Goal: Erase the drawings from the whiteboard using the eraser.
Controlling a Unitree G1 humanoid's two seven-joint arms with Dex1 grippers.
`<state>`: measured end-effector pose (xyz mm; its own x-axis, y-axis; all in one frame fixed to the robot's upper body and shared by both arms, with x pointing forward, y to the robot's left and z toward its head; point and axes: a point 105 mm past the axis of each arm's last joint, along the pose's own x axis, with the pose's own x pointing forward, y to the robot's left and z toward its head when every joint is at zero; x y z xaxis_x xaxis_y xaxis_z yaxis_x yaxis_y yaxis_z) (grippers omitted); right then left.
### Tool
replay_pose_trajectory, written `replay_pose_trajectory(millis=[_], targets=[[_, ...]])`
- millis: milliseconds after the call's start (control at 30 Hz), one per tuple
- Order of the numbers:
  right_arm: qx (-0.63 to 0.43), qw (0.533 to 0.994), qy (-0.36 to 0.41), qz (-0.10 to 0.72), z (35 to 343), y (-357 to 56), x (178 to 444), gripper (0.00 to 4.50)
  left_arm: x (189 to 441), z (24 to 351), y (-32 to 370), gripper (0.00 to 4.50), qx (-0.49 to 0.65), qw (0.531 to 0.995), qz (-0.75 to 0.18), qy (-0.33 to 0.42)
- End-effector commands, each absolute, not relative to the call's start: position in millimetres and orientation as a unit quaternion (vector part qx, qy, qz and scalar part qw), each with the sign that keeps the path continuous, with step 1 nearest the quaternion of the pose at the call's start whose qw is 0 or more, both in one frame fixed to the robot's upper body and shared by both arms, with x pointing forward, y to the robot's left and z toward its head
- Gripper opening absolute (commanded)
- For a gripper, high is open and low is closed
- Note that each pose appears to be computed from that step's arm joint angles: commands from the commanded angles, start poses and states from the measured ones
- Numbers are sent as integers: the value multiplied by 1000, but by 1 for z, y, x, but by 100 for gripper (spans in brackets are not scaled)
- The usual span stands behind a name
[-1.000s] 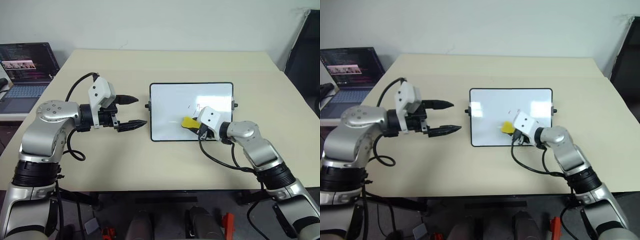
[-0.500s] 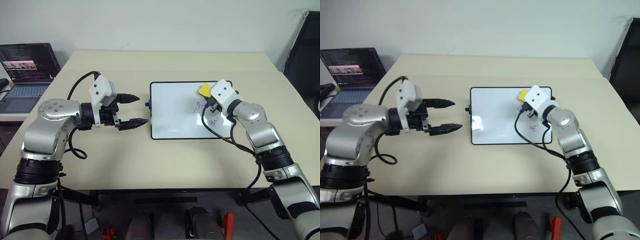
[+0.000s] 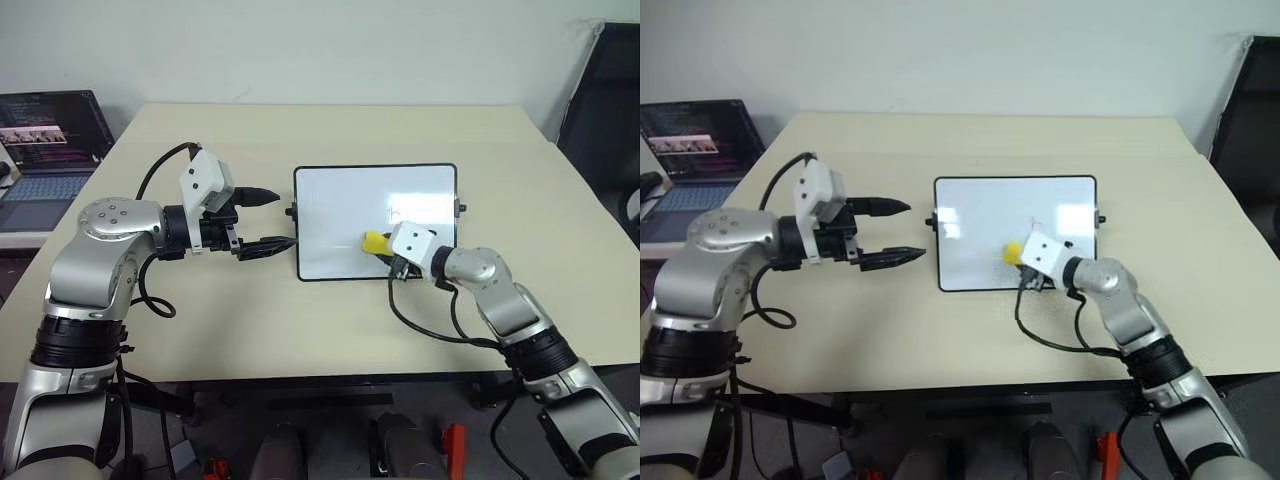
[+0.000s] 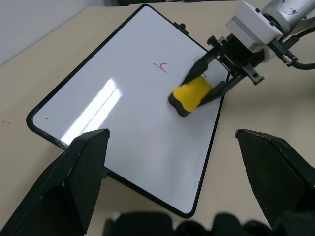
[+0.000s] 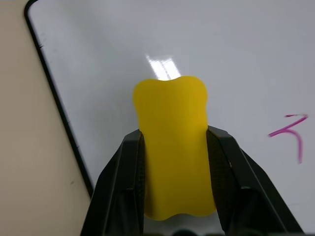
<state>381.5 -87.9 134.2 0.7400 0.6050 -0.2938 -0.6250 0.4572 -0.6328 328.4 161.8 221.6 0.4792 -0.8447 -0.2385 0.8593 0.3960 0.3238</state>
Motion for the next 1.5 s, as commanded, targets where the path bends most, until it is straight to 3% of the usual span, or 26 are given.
replay_pose_trajectory(millis=[33, 167, 267, 533, 733, 900, 1033, 1133, 1500], targets=[[-391, 889, 26, 239, 147, -131, 412, 139, 326, 235, 157, 450, 221, 830, -513, -5], [-392, 905, 30, 164, 161, -155, 428, 139, 327, 236, 156, 450, 223, 828, -514, -6], [-389, 907, 34, 156, 165, -160, 431, 139, 327, 238, 156, 450, 224, 826, -516, -8], [-404, 861, 67, 302, 125, -123, 397, 138, 328, 237, 155, 450, 223, 826, -517, -8], [-397, 835, 82, 372, 112, -105, 374, 138, 327, 237, 155, 450, 223, 826, -518, -8], [-404, 863, 68, 296, 130, -123, 397, 137, 328, 237, 155, 450, 224, 826, -517, -9], [-382, 902, 94, 181, 145, -164, 423, 137, 328, 237, 155, 450, 223, 826, -517, -10], [-381, 902, 112, 169, 141, -176, 425, 137, 328, 238, 155, 450, 222, 827, -517, -11], [-396, 852, 132, 317, 112, -143, 389, 135, 328, 238, 155, 450, 223, 827, -517, -10]])
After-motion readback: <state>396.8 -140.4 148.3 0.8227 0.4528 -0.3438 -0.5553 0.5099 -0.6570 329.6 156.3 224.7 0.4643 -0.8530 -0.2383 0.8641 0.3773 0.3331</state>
